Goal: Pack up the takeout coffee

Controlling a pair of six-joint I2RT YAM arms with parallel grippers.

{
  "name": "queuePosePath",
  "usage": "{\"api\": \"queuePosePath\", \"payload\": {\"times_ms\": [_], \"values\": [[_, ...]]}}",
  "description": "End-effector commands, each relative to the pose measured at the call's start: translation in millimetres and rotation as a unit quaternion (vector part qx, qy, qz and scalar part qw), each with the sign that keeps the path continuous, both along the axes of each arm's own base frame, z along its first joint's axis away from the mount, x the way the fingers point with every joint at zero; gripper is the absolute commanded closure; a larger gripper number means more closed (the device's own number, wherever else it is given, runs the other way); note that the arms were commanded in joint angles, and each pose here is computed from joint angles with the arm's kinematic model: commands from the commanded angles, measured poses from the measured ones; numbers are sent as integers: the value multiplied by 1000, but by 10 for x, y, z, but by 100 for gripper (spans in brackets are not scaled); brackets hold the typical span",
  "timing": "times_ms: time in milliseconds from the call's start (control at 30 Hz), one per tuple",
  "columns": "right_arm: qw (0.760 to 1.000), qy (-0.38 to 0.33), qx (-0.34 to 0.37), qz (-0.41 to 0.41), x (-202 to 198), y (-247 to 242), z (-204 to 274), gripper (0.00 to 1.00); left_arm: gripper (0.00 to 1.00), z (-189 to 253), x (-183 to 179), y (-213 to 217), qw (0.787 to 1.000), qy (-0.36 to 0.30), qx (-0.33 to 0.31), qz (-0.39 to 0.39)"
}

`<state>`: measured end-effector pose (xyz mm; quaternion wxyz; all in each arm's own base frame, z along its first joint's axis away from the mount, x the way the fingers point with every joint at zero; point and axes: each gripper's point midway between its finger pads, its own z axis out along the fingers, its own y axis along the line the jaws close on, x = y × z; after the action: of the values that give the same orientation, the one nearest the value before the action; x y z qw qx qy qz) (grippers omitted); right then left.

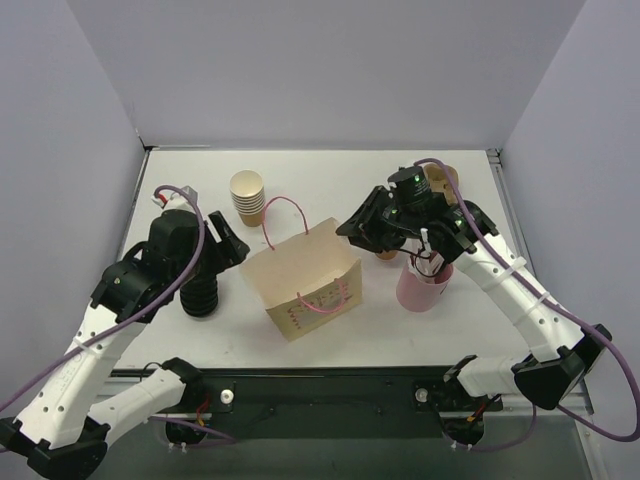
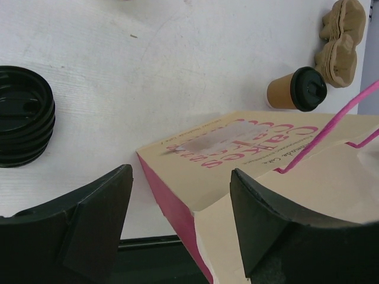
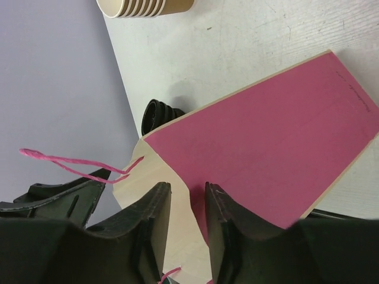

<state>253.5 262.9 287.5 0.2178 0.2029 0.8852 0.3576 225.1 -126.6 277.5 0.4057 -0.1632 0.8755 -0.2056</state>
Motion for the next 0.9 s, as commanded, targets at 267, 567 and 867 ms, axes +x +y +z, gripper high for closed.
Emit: {"api": "queuePosePath", "payload": {"times_ms": [267,567,867], "values": [[989,-79,-121,9,1,-453,234,53,23,78,-319,-73,998,27,-38,-42],[979,-110,-169,21,104,-563,273,50,23,143,-308,-374,991,19,-99,-92],[972,-129,-197,21,223,-651,305,51,27,-26,-353,-502,987,45,-100,-119]]}}
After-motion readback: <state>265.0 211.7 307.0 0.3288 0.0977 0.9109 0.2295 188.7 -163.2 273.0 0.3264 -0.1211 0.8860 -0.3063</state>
